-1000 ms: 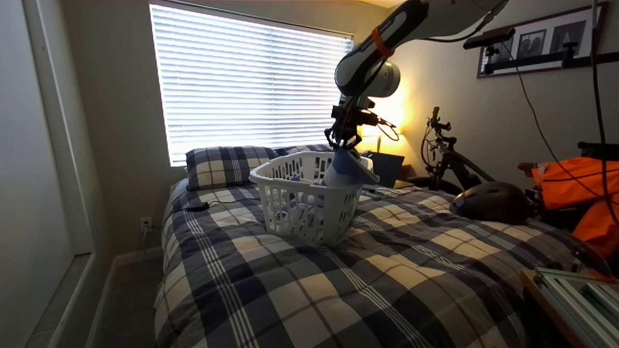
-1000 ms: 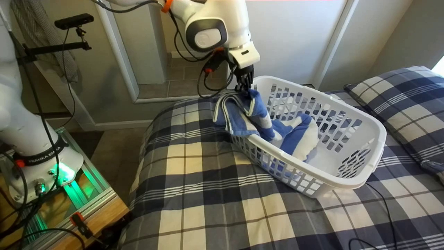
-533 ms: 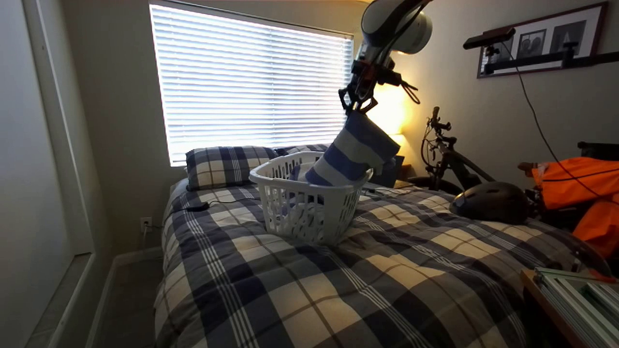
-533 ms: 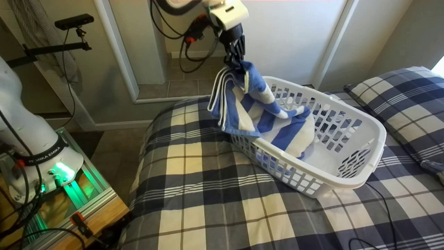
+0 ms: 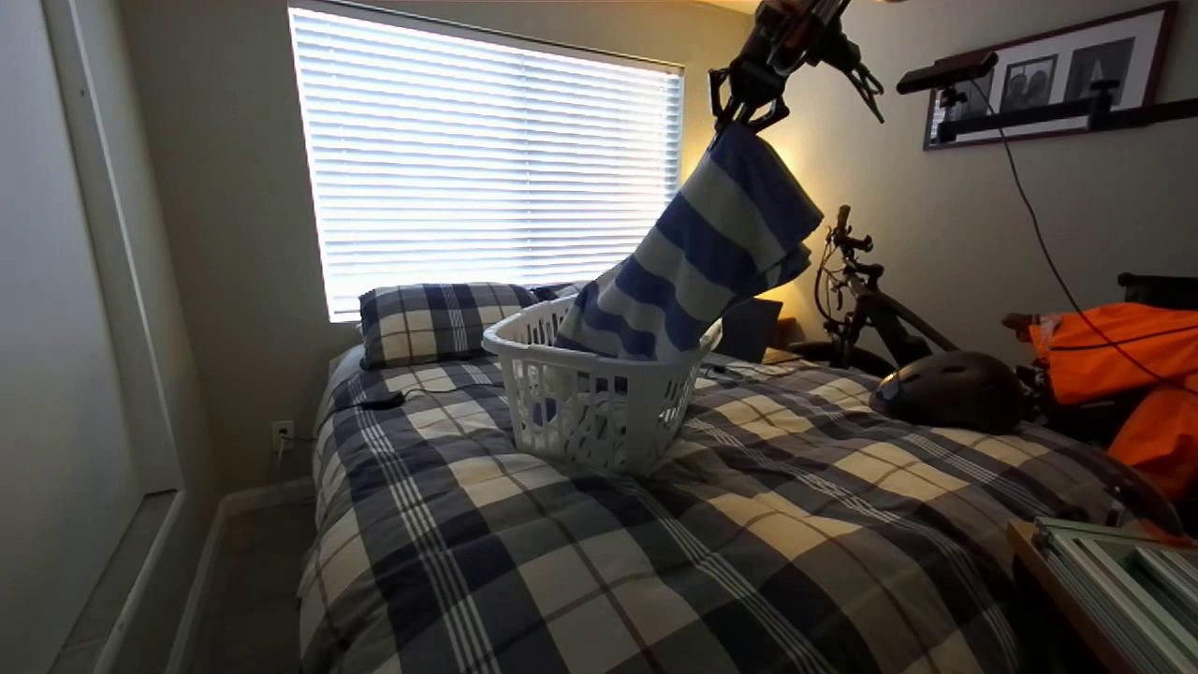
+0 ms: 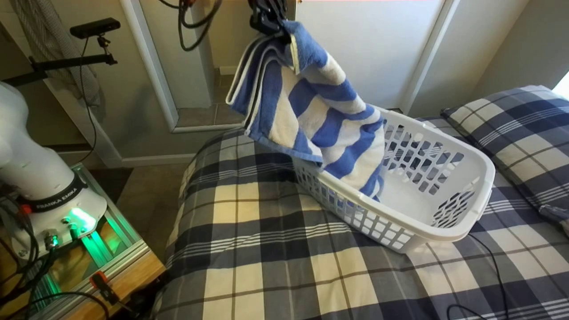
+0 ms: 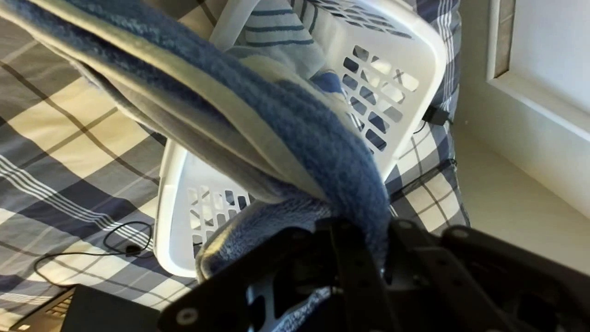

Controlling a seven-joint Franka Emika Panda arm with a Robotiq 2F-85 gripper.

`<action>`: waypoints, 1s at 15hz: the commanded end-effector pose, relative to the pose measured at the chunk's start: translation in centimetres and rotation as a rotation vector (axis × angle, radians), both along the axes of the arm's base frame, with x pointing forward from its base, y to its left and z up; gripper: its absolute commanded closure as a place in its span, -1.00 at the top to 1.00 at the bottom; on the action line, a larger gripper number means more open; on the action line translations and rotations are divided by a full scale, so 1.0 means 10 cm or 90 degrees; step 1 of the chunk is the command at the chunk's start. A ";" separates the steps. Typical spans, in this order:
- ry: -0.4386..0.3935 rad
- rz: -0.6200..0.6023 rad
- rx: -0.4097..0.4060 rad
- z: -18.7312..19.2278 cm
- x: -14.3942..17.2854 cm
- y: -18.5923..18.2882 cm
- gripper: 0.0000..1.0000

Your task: Remove the towel from the laundry basket

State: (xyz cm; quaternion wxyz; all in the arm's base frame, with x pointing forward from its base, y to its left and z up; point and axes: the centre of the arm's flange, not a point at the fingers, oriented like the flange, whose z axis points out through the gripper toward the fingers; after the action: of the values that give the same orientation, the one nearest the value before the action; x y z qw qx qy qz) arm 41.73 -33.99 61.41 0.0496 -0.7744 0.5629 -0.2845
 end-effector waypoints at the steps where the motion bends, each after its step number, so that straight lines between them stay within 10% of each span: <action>1: -0.005 0.002 0.002 0.03 -0.06 0.03 -0.81; 7: 0.000 0.006 0.007 -0.03 -0.07 0.08 -0.95; 15: 0.080 0.023 0.016 0.85 -1.07 0.66 -0.95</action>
State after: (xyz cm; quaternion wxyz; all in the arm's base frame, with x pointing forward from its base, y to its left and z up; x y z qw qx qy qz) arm 36.14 -30.08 65.29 0.0350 -0.8008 0.5522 -0.2293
